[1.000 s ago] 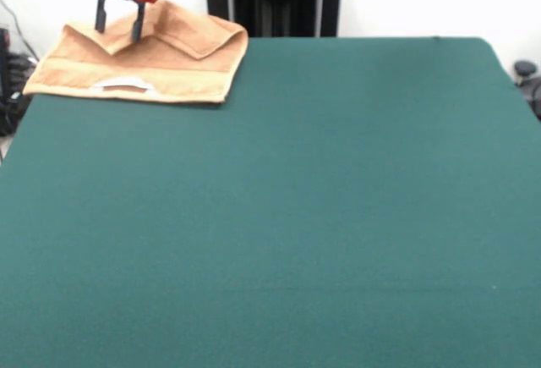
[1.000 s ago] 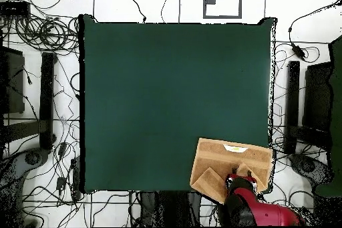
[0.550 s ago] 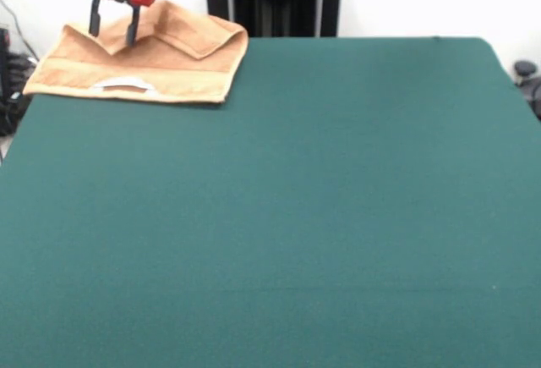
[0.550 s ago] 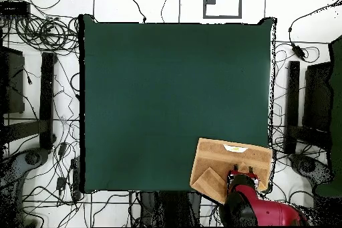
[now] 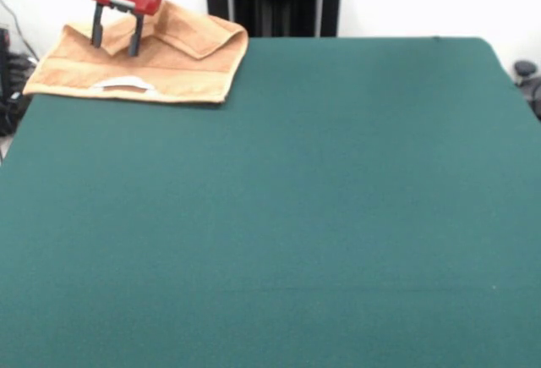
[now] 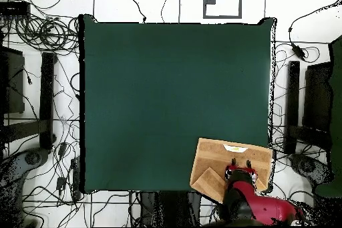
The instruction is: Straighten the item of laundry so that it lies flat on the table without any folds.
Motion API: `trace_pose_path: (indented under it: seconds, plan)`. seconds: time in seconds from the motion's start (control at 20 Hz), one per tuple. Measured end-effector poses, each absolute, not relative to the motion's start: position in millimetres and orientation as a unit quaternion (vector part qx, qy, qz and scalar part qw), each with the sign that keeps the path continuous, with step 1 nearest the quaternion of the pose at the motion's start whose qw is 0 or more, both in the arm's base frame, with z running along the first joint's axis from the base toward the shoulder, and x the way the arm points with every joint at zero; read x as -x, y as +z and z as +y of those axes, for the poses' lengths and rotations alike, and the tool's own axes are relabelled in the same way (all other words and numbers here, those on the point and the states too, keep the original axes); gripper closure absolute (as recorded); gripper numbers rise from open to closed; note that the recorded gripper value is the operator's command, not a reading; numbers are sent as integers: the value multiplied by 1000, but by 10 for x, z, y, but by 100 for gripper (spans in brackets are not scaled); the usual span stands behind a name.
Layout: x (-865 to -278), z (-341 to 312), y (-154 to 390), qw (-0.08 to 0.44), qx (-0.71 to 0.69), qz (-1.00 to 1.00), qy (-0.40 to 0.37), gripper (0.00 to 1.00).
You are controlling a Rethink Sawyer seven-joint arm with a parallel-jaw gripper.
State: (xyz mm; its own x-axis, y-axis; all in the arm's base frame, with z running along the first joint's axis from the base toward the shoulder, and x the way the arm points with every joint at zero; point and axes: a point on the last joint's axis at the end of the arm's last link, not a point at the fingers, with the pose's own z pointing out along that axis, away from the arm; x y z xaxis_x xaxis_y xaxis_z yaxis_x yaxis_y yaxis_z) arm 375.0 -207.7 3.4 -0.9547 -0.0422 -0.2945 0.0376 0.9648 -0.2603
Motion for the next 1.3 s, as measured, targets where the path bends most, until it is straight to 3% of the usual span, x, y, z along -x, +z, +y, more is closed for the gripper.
trace_pose_path:
  seconds: [1.05, 1.3]
  plan:
    - [-4018, -2189, -281, 163, 29, 976, -138, 0]
    - [-4053, -2315, -447, 199, 65, 968, -135, 0]
